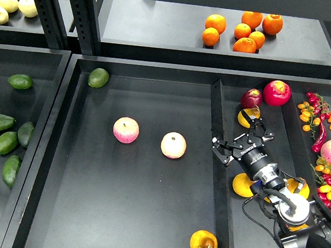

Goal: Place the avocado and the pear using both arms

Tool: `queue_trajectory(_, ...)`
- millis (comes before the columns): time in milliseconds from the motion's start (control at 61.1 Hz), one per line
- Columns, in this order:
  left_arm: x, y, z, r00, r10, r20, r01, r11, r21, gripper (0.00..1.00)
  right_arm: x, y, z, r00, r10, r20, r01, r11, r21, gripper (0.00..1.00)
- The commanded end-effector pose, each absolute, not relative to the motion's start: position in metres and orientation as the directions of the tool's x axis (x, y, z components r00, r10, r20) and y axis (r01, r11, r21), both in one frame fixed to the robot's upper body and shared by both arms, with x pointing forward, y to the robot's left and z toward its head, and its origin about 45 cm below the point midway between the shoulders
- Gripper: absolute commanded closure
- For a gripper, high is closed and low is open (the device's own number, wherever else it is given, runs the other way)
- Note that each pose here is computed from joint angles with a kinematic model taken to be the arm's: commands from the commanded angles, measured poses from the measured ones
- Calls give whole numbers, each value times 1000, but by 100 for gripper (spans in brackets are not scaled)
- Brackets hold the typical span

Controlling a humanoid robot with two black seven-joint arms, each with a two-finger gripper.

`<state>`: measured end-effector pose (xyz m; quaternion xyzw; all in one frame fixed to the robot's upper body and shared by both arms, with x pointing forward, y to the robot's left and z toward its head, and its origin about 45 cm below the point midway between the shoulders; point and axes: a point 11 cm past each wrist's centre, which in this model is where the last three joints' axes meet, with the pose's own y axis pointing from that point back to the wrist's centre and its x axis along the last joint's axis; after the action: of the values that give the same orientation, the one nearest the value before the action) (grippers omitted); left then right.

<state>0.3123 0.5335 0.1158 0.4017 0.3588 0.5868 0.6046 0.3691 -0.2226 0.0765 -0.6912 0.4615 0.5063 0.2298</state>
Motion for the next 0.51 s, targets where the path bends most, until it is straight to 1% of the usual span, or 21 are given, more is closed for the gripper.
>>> queue_trajectory(0, 332, 513, 126, 32, 997, -67, -509, 74, 857, 7, 369, -223, 77, 62, -405, -912, -871, -468, 149, 1)
queue_trajectory(147, 350, 490, 138, 33, 981, -190, -596, 172, 785, 7, 369, -222, 77, 62, -406, -912, -870, -469, 150, 1)
queue_trajectory(164, 355, 478, 139, 39, 969, -242, -620, 214, 755, 7, 369, -222, 76, 62, -406, -912, -870, -470, 150, 1)
queue_trajectory(180, 357, 473, 139, 43, 965, -259, -628, 228, 744, 7, 369, -222, 76, 62, -406, -912, -869, -471, 151, 1)
queue_trajectory(311, 359, 455, 134, 48, 942, -332, -653, 281, 703, 7, 369, -222, 76, 62, -406, -912, -870, -470, 150, 1)
queue_trajectory(491, 364, 412, 123, 71, 881, -468, -686, 384, 619, 7, 369, -222, 77, 63, -406, -912, -870, -471, 149, 1)
